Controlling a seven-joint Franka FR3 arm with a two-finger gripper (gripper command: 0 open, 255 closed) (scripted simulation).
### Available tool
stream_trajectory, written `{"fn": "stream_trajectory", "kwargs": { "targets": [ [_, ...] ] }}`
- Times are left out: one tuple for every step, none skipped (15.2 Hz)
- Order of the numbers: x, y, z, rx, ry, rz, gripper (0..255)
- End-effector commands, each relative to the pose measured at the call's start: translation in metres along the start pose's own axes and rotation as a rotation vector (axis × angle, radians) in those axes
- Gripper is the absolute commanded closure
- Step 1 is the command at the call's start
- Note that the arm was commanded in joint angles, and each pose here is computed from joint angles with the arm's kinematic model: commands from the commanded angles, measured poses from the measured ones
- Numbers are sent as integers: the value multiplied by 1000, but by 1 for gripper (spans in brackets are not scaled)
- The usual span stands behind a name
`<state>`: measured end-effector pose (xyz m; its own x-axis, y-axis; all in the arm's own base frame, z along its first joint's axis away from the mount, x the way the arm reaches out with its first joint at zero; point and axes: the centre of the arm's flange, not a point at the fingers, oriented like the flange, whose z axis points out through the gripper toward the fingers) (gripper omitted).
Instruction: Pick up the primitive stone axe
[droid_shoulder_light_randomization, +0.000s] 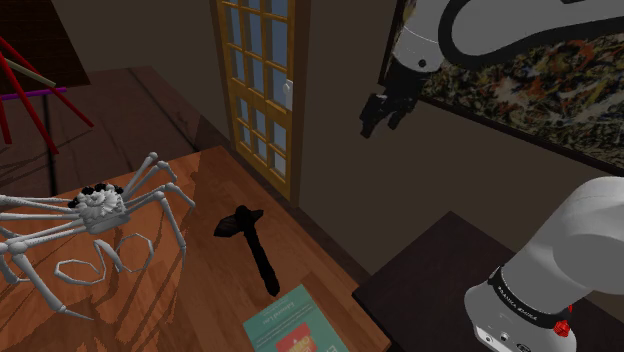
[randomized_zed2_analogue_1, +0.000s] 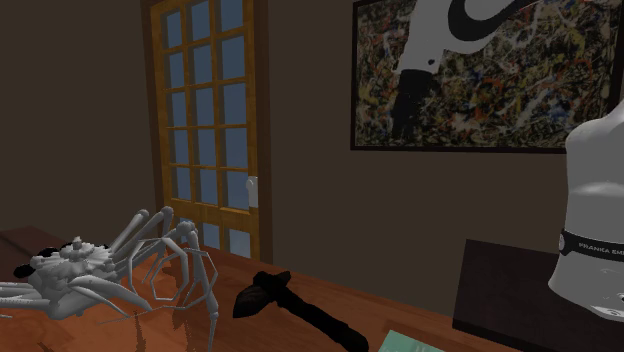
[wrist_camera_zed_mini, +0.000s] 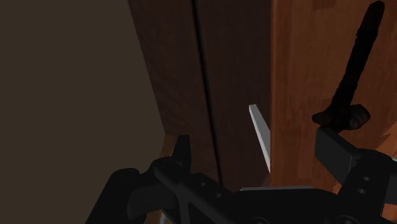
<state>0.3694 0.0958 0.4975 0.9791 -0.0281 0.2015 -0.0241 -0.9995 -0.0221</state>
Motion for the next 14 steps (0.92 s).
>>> {"fn": "stream_trajectory", "kwargs": {
  "targets": [
    [2,-18,19,2,-1,7,0],
    [4,-26,29,3,-2,10,0],
    [5,-35,39,3,-3,13,0],
    [7,-43,49,4,-5,16,0],
    [8,-52,59,5,-6,19,0],
    [10,-60,69,5,-7,22,0],
    [12,-69,79,6,-8,25,0],
    [13,-77,89,6,-10,28,0],
    [15,-86,99,7,-11,31,0],
    [17,-94,109,8,-12,34,0],
    [18,-102,119,8,-13,38,0],
    [20,-111,129,9,-14,41,0],
    [22,-119,139,10,-16,44,0],
    [23,-128,149,10,-17,47,0]
  ]
}}
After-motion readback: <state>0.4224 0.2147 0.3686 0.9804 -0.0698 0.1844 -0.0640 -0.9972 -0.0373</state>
